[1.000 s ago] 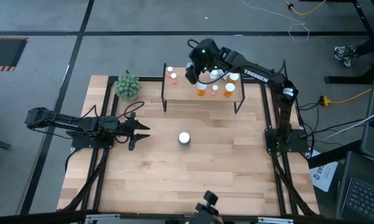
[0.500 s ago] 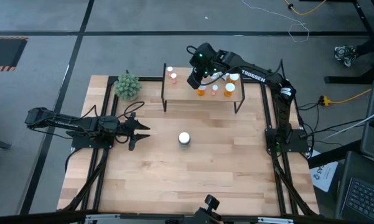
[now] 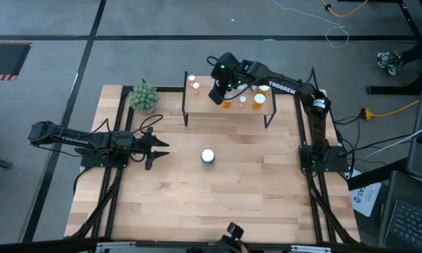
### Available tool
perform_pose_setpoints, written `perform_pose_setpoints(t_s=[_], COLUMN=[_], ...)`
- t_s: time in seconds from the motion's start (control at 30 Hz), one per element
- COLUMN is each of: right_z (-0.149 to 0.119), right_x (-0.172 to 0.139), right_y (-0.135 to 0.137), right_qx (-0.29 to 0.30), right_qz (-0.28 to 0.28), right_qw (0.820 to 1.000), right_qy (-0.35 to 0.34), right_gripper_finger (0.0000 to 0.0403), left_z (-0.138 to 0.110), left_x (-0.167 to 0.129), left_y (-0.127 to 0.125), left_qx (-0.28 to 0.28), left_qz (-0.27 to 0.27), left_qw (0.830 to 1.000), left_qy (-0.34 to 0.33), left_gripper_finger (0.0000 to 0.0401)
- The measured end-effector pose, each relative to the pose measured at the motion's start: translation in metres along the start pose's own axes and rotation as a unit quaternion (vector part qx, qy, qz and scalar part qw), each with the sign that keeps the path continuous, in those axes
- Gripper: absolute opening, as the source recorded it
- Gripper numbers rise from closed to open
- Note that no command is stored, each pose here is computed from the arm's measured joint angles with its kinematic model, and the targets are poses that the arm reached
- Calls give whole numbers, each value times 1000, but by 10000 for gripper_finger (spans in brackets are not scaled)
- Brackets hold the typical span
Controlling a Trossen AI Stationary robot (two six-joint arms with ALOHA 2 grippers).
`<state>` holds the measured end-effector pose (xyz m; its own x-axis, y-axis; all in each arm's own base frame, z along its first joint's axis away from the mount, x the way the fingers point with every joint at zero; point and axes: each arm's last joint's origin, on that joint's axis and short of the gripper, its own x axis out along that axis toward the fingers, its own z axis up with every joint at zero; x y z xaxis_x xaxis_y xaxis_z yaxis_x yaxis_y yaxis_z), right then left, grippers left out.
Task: Pick and place medicine bottles onto shelf by color
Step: Put the transparent pill bottle on the shelf, then put the green pill bottle on the shelf
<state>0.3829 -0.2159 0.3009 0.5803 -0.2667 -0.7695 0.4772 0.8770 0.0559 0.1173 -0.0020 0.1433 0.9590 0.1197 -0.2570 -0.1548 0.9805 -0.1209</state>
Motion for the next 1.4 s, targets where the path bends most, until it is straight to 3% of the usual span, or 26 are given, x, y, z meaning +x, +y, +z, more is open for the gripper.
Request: perform_pose_setpoints(t_s=[0.3, 0.57, 0.77, 0.93, 1.13, 1.23, 1.4], right_z=[1, 15, 36, 49, 31, 9, -30], right_x=[0, -5, -36, -73, -88, -82, -56], right_y=[2, 2, 13, 58, 139, 175, 206], right_qx=[12, 7, 0, -57, -185, -236, -271], right_qz=[1, -1, 23, 123, 261, 272, 232], right_qw=[1000, 997, 995, 984, 943, 931, 934], right_qy=[-3, -73, -99, -118, -92, -56, 15], right_gripper_finger=[283, 298, 300, 300, 300, 300, 300], left_z=[0, 0, 0, 0, 0, 0, 0], left_x=[0, 0, 0, 0, 0, 0, 0], left_y=[0, 0, 0, 0, 0, 0, 0], left_qx=[0, 0, 0, 0, 0, 0, 0], left_qz=[0, 0, 0, 0, 0, 0, 0], left_qw=[1000, 1000, 1000, 1000, 1000, 1000, 1000], left_qy=[0, 0, 0, 0, 0, 0, 0], left_gripper_finger=[163, 163, 163, 163, 163, 163, 163])
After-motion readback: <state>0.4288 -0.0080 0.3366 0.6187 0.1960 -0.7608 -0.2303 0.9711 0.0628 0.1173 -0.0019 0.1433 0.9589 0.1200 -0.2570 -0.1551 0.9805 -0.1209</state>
